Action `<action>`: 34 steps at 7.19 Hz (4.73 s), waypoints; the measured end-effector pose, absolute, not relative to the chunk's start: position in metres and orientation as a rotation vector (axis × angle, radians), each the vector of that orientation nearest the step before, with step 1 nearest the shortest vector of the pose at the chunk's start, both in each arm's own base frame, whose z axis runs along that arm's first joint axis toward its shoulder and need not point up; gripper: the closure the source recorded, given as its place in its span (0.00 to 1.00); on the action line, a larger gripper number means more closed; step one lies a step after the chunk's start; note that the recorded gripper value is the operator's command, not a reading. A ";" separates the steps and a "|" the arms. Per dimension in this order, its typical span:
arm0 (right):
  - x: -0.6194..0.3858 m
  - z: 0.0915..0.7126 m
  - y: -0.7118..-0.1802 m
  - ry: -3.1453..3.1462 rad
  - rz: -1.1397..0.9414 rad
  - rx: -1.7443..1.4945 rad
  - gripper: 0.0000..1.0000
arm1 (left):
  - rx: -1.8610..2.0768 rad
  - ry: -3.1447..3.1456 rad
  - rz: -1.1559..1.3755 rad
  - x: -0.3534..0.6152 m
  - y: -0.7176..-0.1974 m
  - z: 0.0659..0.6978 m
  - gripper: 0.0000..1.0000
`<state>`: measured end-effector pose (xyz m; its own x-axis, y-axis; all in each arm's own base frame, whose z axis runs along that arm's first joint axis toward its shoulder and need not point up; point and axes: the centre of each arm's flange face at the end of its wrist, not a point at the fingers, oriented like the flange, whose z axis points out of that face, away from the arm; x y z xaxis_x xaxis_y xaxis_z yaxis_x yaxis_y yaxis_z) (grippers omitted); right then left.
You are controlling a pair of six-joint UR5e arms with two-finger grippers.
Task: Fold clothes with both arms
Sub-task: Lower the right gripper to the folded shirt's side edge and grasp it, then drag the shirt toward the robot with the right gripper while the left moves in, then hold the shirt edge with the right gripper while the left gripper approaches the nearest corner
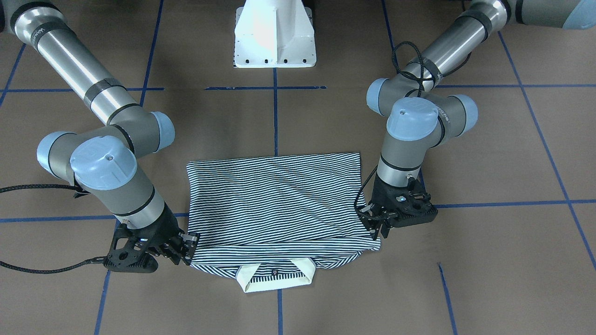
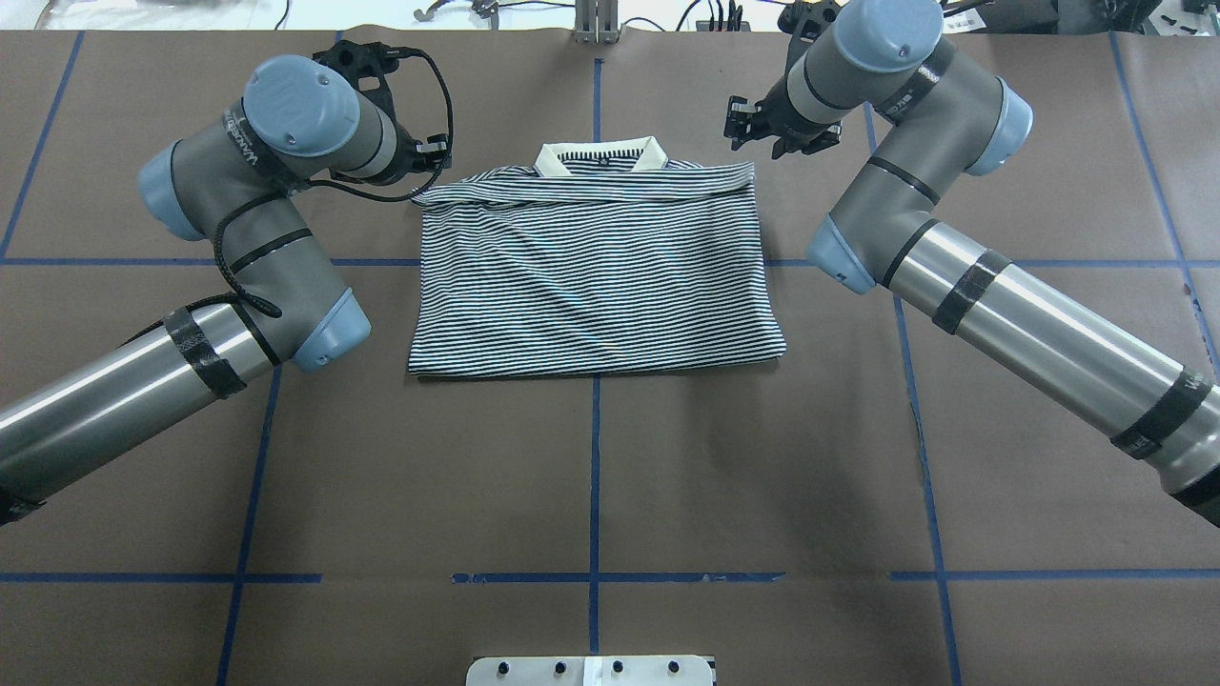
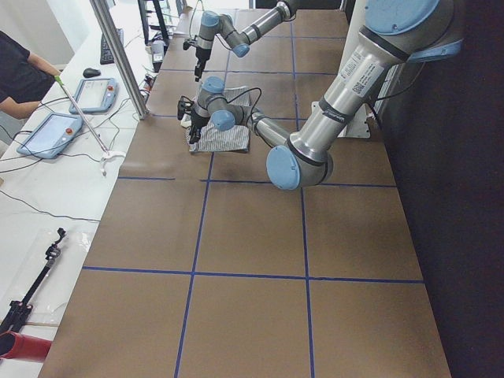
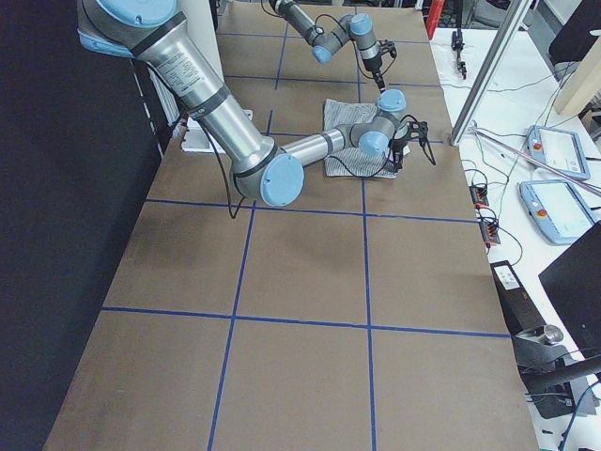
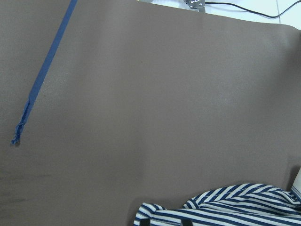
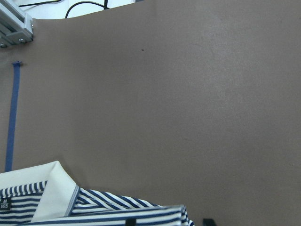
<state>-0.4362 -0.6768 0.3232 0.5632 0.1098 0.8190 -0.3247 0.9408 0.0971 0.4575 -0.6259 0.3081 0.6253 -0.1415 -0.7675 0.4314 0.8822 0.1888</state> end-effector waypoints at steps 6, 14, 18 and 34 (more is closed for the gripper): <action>-0.431 0.333 -0.541 -0.991 0.260 0.073 0.00 | 0.382 0.865 -0.337 0.458 -0.624 0.287 0.00; -0.491 0.363 -0.471 -0.853 0.234 0.002 1.00 | 0.392 0.883 -0.334 0.455 -0.620 0.274 0.00; -0.470 0.364 -0.473 -0.879 0.193 -0.028 1.00 | 0.397 0.890 -0.332 0.454 -0.618 0.270 0.00; -0.387 0.287 -0.304 -1.098 0.142 0.039 0.00 | -0.061 0.923 -0.418 0.545 -0.389 0.209 0.04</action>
